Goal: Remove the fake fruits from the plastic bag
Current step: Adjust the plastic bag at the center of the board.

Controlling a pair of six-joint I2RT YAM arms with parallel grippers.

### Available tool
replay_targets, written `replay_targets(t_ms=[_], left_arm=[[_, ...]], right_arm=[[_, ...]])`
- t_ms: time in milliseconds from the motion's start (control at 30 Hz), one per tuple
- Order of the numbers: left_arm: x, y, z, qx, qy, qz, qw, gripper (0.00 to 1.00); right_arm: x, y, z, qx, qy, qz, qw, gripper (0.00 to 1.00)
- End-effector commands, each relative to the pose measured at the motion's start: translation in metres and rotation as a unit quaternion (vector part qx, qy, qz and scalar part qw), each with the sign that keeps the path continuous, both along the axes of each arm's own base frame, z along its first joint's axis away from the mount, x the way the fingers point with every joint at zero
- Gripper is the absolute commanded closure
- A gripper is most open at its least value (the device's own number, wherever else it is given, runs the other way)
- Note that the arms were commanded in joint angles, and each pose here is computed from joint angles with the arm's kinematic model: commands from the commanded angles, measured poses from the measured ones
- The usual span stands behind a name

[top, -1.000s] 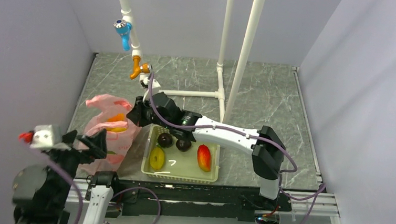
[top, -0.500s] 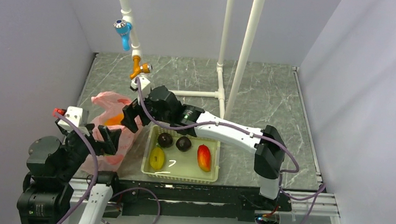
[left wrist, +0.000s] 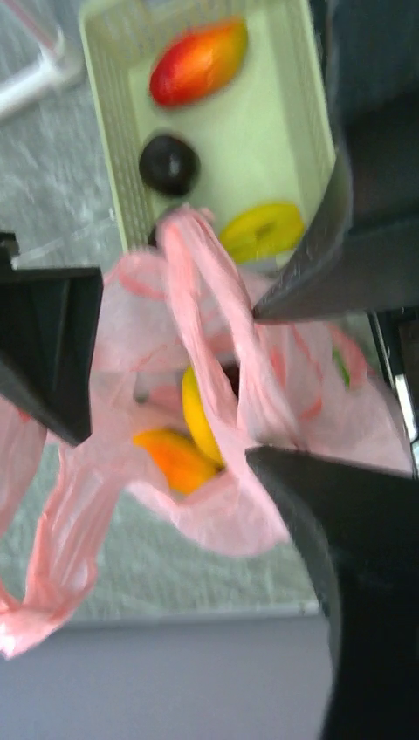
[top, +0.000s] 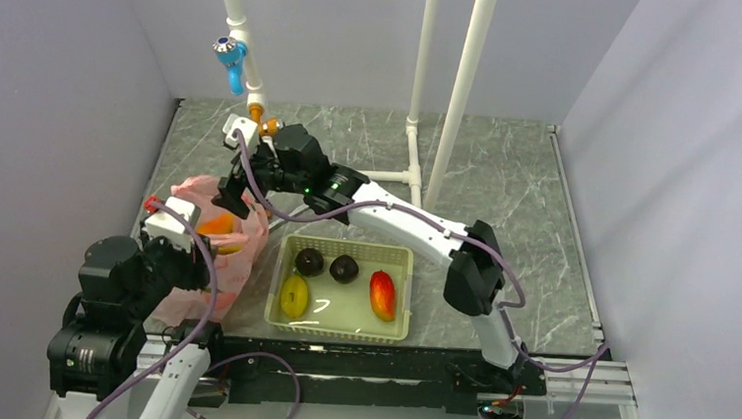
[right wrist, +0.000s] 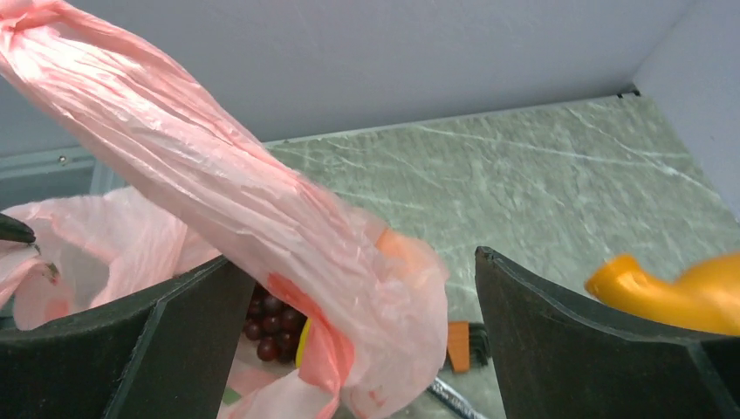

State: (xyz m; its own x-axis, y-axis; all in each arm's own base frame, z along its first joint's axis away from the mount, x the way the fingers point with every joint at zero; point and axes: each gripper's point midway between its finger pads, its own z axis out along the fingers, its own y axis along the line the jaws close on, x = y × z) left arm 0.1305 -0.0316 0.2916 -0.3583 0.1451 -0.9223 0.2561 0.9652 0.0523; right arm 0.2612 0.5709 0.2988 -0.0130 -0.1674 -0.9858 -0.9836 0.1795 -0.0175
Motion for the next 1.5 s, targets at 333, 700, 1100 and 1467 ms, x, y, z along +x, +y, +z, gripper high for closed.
replay_targets(t_ms=[333,700,1100,1467], left_arm=[[-0.070,0.097,0.014,-0.378,-0.238,0.399,0.801,1.00],[-0.106,0.101,0.023,-0.349,-0.220,0.409,0.814,0.82],[-0.084,0.027,0.104,-0.128,-0.174,0.118,0.969,0.04],[-0.009,-0.010,0.106,-0.008,-0.076,-0.042,0.996,0.01]], right_arm=[[0.106,-0.052,0.069,0.254,0.188,-0.405,0.858,1.00],[0.094,-0.040,0.052,0.290,0.326,-0.342,0.832,1.00],[0.054,-0.005,0.038,0.201,0.240,-0.171,0.934,0.86],[0.056,-0.004,0.035,0.199,0.257,-0.166,0.931,0.85]])
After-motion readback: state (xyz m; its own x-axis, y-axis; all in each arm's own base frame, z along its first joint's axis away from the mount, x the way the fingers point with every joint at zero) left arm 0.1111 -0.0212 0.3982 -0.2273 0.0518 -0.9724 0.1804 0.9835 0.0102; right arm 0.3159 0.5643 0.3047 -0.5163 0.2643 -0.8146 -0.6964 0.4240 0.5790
